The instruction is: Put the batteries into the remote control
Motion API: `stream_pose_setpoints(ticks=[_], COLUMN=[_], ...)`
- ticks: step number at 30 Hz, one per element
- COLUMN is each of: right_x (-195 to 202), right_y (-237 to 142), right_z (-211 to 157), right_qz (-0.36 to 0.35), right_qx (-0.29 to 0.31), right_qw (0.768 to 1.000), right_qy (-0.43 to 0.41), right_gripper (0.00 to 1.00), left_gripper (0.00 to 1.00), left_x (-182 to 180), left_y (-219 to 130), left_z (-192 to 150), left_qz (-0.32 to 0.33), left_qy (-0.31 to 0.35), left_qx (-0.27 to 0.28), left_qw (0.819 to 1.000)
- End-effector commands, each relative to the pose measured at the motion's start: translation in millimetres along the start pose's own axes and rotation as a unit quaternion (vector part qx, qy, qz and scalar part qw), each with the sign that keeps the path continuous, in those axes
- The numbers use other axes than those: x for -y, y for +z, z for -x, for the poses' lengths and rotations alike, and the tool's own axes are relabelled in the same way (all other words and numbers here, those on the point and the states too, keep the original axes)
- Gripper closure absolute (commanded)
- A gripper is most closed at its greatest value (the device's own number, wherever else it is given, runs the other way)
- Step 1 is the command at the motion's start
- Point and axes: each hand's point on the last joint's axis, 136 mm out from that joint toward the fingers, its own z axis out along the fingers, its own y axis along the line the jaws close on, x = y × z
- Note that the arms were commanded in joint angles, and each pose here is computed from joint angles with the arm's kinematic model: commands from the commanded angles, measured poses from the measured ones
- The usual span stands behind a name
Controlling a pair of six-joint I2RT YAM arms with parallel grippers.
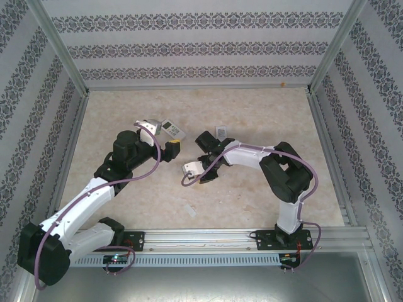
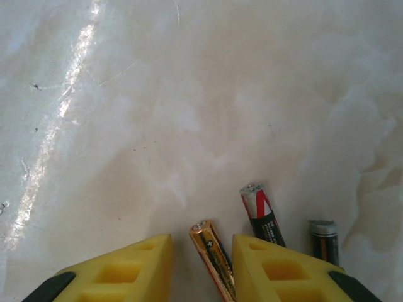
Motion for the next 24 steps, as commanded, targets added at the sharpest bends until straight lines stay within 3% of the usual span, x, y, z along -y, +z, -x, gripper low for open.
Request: stream_pose_setpoints(ticks=[1,6,12,18,21,24], right_x=[0.2,2.2,-4.7,8.2,33.5,64.2], right_y=[4.1,8.9,7.9,-33.3,-64.9,-91.8], right_z=[-3.0,-13.5,-13.7,26.7,43.7,35.0], right_qz=[0.014,0.018,0.031,-0.035,-0.102,-0.180], right_qx=[-0.014,-0.045,-0.062,0.022,0.092,0.144], right_qw=[1.000,0.999,0.997,0.998,0.974,0.908], right_qy=[-0.006,-0.006,-0.017,0.054,0.183,0.349], right_gripper=[0.68,0.70,0.79,0.84,0.87,0.90], left_gripper=[0.00,0.00,0.00,0.00,0.00,0.00], left_x=[-4.0,-4.4,-5.3,-4.1,-4.0,-3.8], left_y=[-0.2,-0.8,-0.9,-0.1,1.2,5.3], left_z=[9.1,7.6,8.4,8.0,9.5,9.6], left_qz=[0.003,0.004,0.006,0.002,0.001,-0.003], left_qy=[0.008,0.008,0.008,0.008,0.006,0.001], left_qx=[0.019,0.017,0.019,0.017,0.019,0.021], left_qw=[1.000,1.000,1.000,1.000,1.000,1.000])
